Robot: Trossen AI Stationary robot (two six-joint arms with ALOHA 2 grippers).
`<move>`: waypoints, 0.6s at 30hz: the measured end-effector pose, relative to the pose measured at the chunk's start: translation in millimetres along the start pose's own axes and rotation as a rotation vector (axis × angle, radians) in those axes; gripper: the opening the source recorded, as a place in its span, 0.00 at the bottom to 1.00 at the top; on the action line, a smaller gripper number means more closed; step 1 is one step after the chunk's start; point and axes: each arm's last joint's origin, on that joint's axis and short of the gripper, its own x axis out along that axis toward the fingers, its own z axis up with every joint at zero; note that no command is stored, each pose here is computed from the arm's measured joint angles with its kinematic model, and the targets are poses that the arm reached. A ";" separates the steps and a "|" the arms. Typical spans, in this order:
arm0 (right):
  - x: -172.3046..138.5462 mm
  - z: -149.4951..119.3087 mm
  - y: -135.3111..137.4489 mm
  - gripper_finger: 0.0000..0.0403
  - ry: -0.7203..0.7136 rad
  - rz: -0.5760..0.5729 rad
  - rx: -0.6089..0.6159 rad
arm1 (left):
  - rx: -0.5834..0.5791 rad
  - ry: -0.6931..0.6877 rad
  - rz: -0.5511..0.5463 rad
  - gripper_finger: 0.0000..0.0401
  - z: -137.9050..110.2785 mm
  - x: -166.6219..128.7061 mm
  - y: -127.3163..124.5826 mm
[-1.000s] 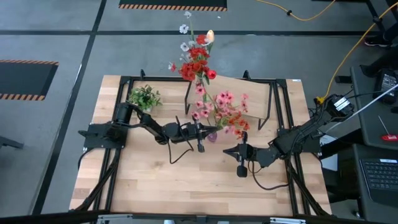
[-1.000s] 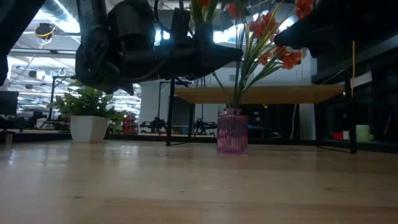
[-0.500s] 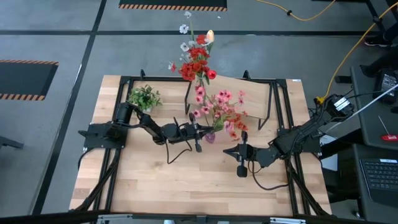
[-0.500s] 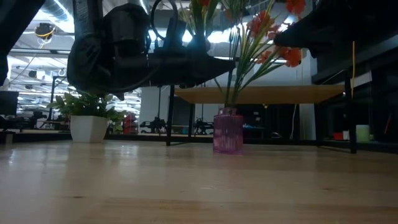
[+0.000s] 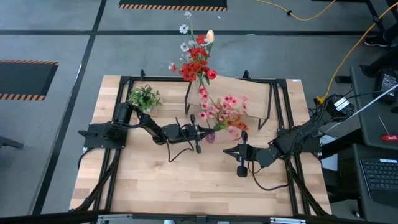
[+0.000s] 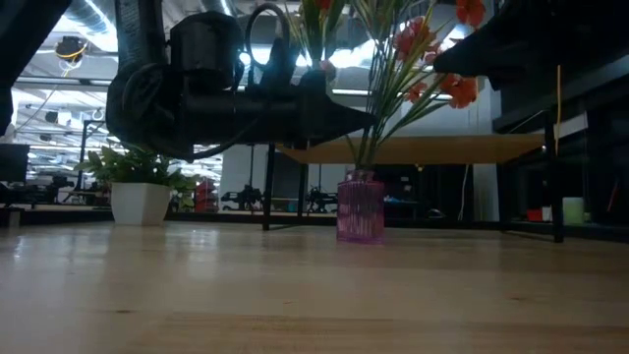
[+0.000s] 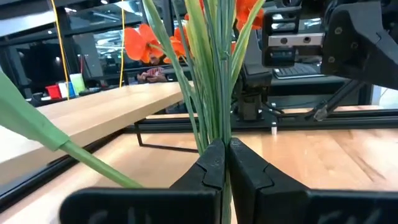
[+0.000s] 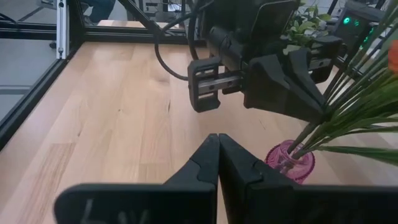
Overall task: Pick and place flowers into a vace then onto a shelf
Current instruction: Put the pink flowers into the purple vase
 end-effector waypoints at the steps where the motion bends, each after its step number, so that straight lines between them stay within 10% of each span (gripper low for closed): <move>1: 0.0 0.0 0.0 0.02 0.000 0.000 0.000 | 0.000 0.000 0.000 0.01 0.0 0.0 0.0; 18: 0.0 -0.2 -0.1 0.02 0.002 -0.001 -0.005 | 0.030 0.132 -0.021 0.05 -13.0 -1.2 -2.5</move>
